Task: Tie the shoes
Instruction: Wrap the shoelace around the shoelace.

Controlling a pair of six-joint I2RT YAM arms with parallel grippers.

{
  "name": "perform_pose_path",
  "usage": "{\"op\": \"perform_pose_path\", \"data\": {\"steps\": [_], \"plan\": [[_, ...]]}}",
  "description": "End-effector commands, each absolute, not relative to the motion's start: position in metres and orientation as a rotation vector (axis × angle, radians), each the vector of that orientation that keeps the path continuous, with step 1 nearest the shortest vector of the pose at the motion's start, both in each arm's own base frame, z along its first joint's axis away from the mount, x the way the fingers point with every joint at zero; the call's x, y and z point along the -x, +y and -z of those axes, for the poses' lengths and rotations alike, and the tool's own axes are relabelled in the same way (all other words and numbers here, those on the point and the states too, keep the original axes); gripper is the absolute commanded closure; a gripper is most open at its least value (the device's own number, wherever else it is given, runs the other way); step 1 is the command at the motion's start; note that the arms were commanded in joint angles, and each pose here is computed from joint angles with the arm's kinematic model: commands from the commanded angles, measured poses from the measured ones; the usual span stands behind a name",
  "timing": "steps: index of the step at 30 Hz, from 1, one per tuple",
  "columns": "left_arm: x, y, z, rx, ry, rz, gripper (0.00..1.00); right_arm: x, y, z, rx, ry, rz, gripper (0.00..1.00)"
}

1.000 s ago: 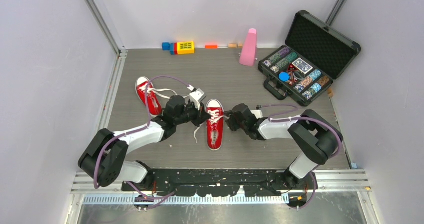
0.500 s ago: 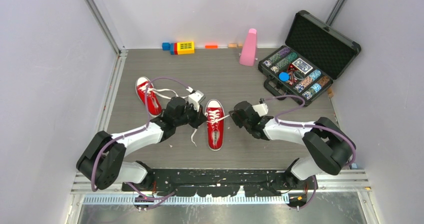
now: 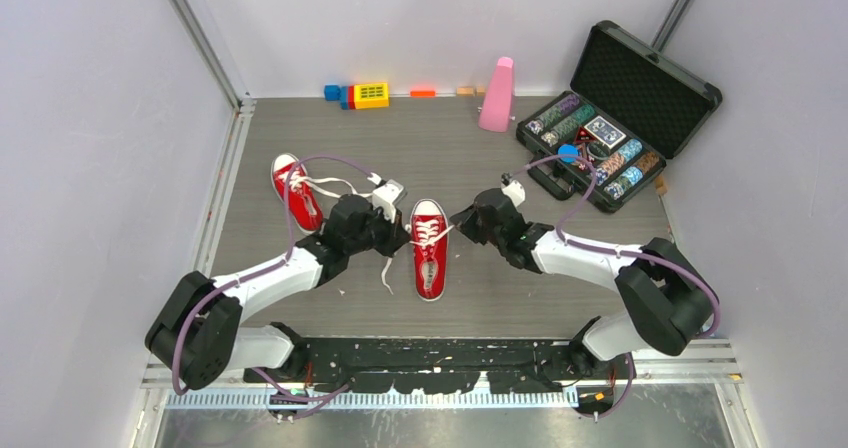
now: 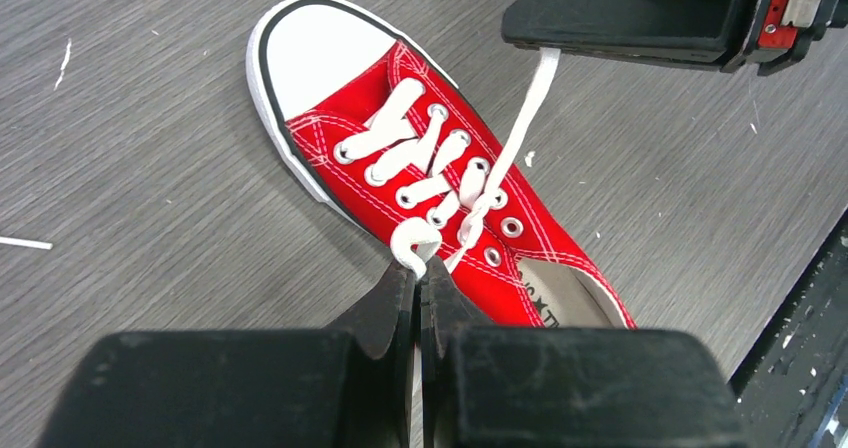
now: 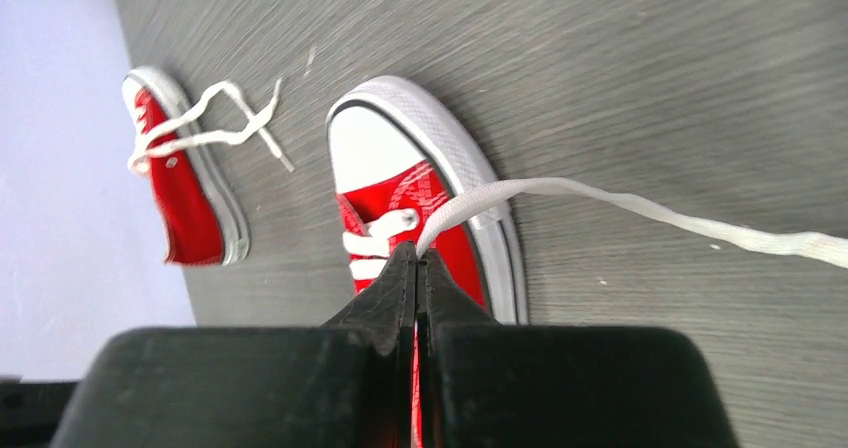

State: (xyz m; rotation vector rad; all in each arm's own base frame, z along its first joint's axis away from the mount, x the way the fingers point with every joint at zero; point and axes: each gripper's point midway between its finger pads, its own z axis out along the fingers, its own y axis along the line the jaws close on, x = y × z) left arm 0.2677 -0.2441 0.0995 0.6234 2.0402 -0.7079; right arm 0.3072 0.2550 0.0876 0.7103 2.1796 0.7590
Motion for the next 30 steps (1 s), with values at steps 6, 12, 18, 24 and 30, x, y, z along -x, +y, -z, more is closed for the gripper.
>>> {"op": "perform_pose_path", "data": {"steps": [6, 12, 18, 24, 30], "plan": [[-0.274, -0.261, -0.122, -0.809, 1.941, 0.723, 1.00, -0.302, 0.303, -0.127, -0.278, 2.189, -1.154, 1.00], [-0.279, -0.268, -0.124, -0.899, 1.843, 0.714, 1.00, -0.300, 0.305, -0.124, -0.193, 2.235, -1.211, 1.00], [-0.287, -0.274, -0.120, -0.948, 1.840, 0.704, 1.00, -0.300, 0.295, -0.121, -0.146, 2.237, -1.186, 0.97], [-0.290, -0.272, -0.116, -0.928, 1.839, 0.687, 1.00, -0.314, 0.284, -0.122, -0.218, 2.199, -1.249, 0.95], [-0.282, -0.266, -0.114, -0.910, 1.848, 0.687, 1.00, -0.328, 0.291, -0.129, -0.264, 2.146, -1.330, 0.94]]}}
